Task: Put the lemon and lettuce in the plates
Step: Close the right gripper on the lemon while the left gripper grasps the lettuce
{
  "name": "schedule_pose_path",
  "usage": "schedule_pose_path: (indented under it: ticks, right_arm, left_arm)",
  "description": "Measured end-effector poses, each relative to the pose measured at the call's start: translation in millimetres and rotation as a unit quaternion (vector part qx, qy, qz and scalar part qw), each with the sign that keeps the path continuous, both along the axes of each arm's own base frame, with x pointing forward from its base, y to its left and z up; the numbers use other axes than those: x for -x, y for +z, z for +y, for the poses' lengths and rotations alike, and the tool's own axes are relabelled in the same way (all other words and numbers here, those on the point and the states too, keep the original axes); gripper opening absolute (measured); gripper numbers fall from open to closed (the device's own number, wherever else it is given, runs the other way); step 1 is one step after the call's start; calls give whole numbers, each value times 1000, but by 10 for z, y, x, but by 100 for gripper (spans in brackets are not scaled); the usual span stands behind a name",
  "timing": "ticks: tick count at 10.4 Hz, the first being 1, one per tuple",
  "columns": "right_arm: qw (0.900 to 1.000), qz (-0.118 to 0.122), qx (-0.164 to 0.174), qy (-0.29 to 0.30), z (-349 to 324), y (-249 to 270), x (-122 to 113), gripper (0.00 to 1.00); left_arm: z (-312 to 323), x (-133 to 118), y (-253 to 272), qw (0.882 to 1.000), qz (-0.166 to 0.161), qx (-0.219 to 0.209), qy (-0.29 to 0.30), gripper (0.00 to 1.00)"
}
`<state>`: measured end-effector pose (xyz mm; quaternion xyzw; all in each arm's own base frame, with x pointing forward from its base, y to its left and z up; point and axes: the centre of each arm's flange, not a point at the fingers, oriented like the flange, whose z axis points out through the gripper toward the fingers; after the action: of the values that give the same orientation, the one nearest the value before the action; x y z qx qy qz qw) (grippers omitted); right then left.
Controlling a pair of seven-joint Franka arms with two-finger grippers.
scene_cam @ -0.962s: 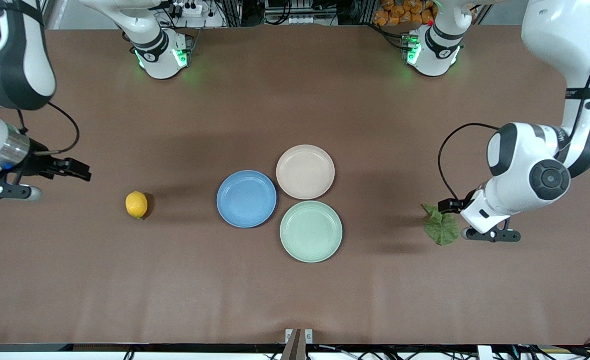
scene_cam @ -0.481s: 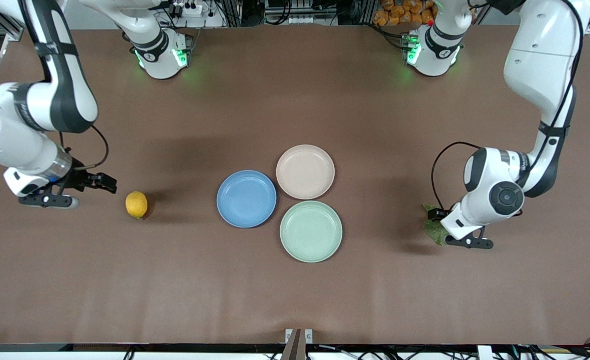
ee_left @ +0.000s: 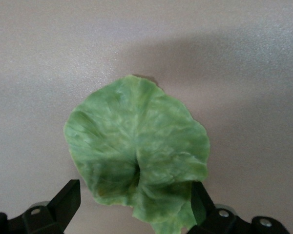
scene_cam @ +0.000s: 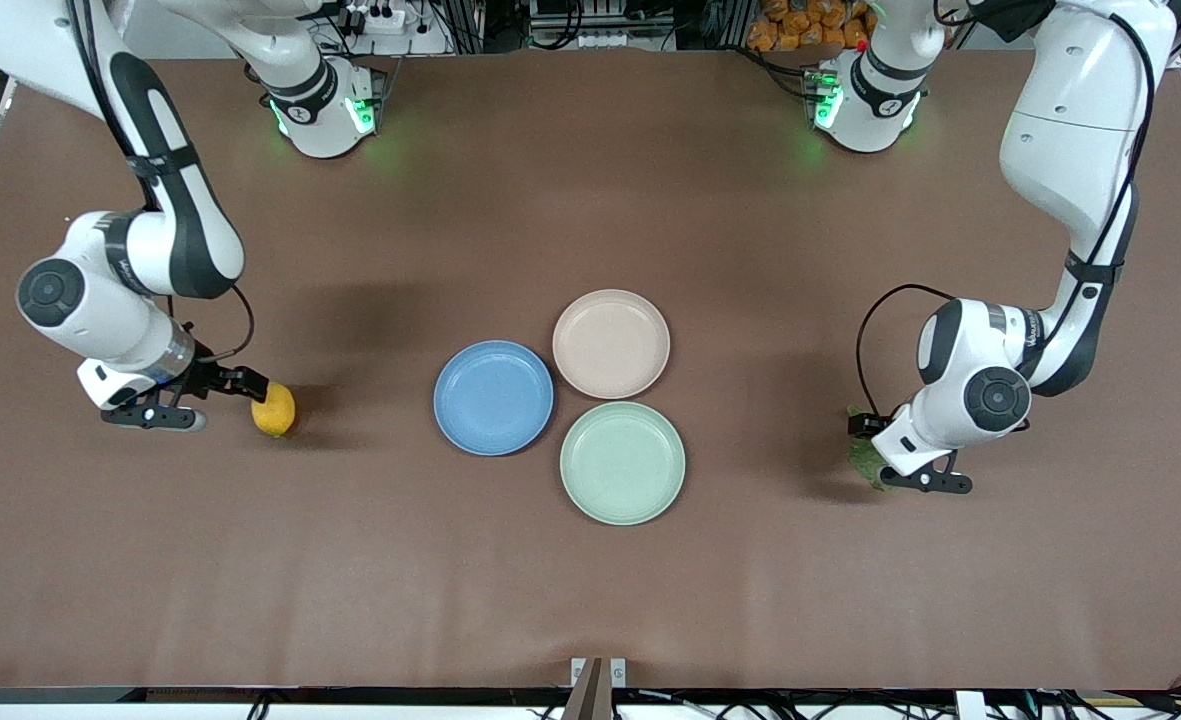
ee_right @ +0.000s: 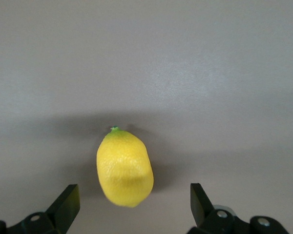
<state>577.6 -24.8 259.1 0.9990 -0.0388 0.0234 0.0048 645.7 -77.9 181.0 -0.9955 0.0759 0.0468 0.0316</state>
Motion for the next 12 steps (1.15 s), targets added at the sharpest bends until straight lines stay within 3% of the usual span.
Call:
schedule_pose_path:
  ticks: [5,8,9,10,11,12]
  right_arm:
    - [1000,-12,1,8,81,-549,68,100]
    - [1000,-19,2,12,160,-885,107,96]
    - [1000,-18,2,12,182,-932,115,90]
    - [1000,-22,2,7,201,-902,95,73]
    - [1000,-25,1,-5,215,-879,73,63]
    - [1000,-26,0,-12,243,-859,51,63]
  left_arm:
    - [7,7,-21,1000,-3,1,0,99]
    - [38,-15,-13,1000,-11,4,3,56]
    - [37,-13,-18,1000,-11,4,3,42]
    - [2,-11,-15,1000,-12,5,0,30]
    - [-28,-8,-13,1000,-12,6,-2,21]
    - [-29,-15,-5,1000,-13,7,1,14]
